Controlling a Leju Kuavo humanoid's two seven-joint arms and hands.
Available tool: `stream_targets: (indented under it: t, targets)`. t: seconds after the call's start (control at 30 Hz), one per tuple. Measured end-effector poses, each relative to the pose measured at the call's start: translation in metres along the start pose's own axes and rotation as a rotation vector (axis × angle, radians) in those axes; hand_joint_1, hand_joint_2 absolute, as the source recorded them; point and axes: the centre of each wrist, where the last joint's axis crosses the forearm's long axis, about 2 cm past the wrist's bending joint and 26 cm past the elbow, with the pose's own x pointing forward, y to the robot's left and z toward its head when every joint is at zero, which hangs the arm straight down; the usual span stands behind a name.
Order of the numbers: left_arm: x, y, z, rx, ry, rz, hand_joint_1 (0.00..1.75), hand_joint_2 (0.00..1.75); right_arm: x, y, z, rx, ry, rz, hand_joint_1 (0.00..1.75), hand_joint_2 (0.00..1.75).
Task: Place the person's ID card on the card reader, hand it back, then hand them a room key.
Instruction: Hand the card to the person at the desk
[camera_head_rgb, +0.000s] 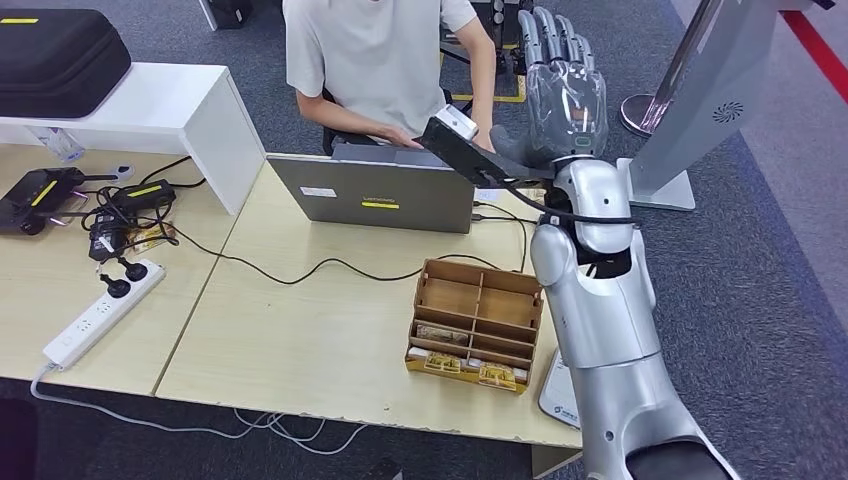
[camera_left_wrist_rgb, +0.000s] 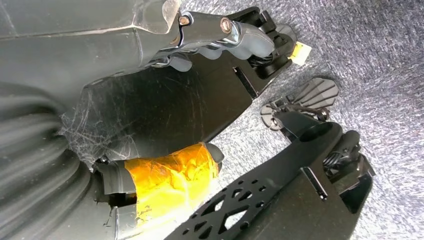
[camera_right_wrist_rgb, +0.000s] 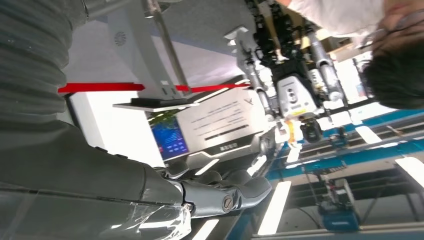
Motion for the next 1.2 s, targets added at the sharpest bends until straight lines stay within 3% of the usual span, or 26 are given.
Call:
stream_targets:
  t: [0.13,0.3,0.47,0.6,1.0,1.2]
  targets:
    - [-0.003,0.006,-0.001,-0.028,-0.017,0.039,0.0,1.75,0.01,0.009,0.028,-0.02,-0.086,-0.104,0.0,1.75]
    - [-0.005,0.015,-0.001,-0.024,-0.017,0.1,0.0,1.75,0.008,0.025,0.086,-0.011,-0.194,-0.26,0.0,1.75]
    - [-0.005,0.019,-0.002,-0.017,-0.014,0.14,0.0,1.75,-0.001,0.052,0.152,0.07,-0.255,-0.287,0.0,1.75]
    - [-0.006,0.021,-0.002,-0.014,-0.017,0.16,0.0,1.75,-0.007,0.072,0.189,0.145,-0.26,-0.294,0.0,1.75]
    - [-0.006,0.022,-0.002,-0.01,-0.016,0.193,0.0,1.75,-0.016,0.088,0.227,0.239,-0.237,-0.306,0.0,1.75]
    - [-0.006,0.022,-0.002,-0.011,-0.02,0.213,0.0,1.75,-0.024,0.11,0.246,0.33,-0.178,-0.24,0.0,1.75]
